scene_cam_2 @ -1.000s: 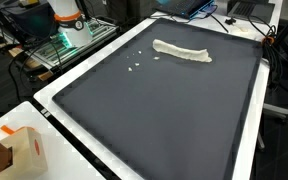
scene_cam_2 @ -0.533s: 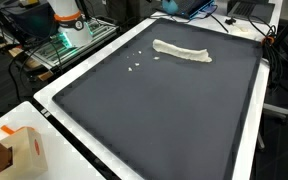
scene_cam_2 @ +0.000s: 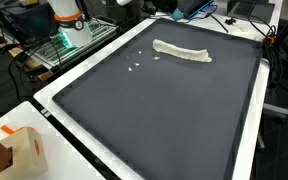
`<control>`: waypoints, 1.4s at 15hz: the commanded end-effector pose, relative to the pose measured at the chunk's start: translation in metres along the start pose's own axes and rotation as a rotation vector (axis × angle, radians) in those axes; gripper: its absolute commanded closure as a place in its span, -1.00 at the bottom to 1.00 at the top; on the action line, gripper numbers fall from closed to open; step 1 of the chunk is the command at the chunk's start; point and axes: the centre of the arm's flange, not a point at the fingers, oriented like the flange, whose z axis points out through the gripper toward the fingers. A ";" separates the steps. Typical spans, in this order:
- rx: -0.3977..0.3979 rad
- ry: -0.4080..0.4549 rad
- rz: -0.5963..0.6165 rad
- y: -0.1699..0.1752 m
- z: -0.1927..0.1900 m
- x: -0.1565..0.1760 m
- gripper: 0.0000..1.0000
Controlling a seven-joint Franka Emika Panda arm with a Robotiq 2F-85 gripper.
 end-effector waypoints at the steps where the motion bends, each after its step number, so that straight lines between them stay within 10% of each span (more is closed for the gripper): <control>1: 0.049 0.027 0.026 0.014 0.009 0.008 0.50; 21: -0.012 0.141 0.319 0.021 0.002 0.009 0.50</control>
